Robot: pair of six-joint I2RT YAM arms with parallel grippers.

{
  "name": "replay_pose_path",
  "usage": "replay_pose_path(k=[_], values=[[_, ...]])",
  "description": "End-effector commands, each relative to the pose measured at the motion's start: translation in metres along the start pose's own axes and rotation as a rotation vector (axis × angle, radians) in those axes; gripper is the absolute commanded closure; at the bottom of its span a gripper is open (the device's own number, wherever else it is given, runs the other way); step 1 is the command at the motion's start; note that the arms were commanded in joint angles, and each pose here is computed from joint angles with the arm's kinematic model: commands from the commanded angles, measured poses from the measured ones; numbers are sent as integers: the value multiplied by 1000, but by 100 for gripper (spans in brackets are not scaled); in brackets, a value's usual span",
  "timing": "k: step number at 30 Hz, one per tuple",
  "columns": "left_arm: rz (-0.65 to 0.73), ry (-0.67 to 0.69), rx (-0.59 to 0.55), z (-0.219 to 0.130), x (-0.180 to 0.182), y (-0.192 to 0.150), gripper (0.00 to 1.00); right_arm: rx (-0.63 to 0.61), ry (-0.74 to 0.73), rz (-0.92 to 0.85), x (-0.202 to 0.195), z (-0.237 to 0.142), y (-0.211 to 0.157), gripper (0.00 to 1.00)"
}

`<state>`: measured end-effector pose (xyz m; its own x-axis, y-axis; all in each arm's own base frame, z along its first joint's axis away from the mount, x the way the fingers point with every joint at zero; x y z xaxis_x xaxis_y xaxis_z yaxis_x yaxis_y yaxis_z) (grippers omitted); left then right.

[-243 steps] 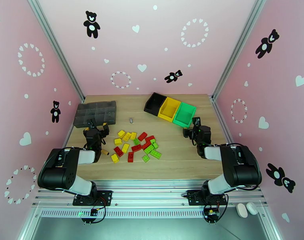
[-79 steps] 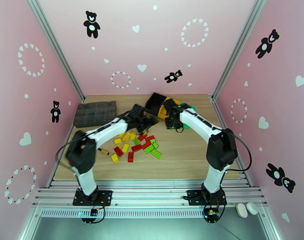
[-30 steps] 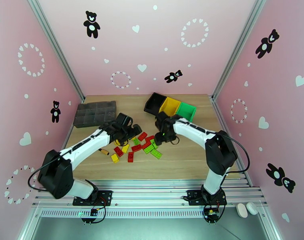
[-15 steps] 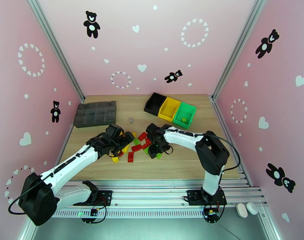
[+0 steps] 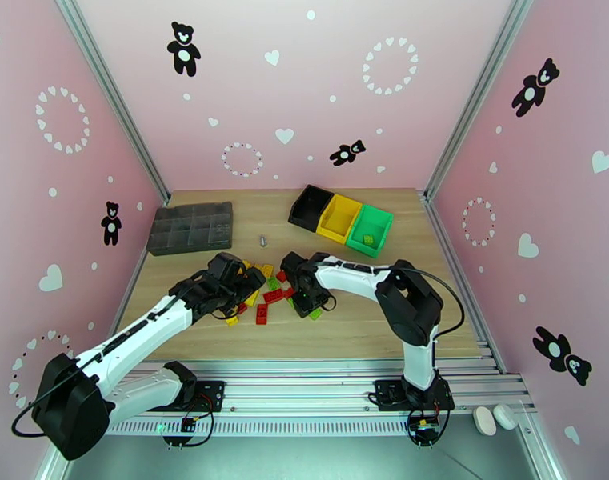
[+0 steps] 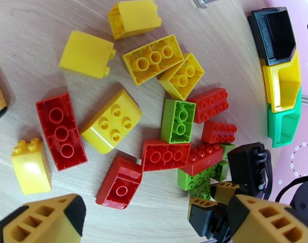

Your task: Sort the legos into containers by color

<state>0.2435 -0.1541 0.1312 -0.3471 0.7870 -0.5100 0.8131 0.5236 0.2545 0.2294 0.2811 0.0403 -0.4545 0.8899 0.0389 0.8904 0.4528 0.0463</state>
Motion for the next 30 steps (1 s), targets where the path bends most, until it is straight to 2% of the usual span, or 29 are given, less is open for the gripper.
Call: replay_pose_path(k=[1, 4, 13, 22, 30], values=[[-11, 4, 11, 9, 1, -1, 2, -7, 1, 25, 4, -9, 1, 66], [-12, -9, 35, 17, -3, -2, 2, -27, 11, 46, 4, -19, 2, 70], [17, -59, 115, 41, -28, -3, 2, -138, 9, 96, -7, -66, 8, 71], [123, -220, 222, 69, -112, -9, 1, -213, 11, 309, -63, -93, 37, 73], [212, -331, 375, 111, -190, -33, 3, -251, -48, 547, -141, -102, 56, 73]])
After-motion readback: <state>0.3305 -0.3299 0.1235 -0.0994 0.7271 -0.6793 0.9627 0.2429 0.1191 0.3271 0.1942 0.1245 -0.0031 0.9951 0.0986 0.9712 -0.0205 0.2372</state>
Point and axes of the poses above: each hand's point on the last joint's axis, 136 mm out from that joint toward the fingers, its own z axis out along the fingers, its own x axis along the line the jaws close on, y = z × x, the point moved 2 cm from there along -z, back along the fingers, and after that the axes turned 8 degrees about z, right-handed, at the moved point
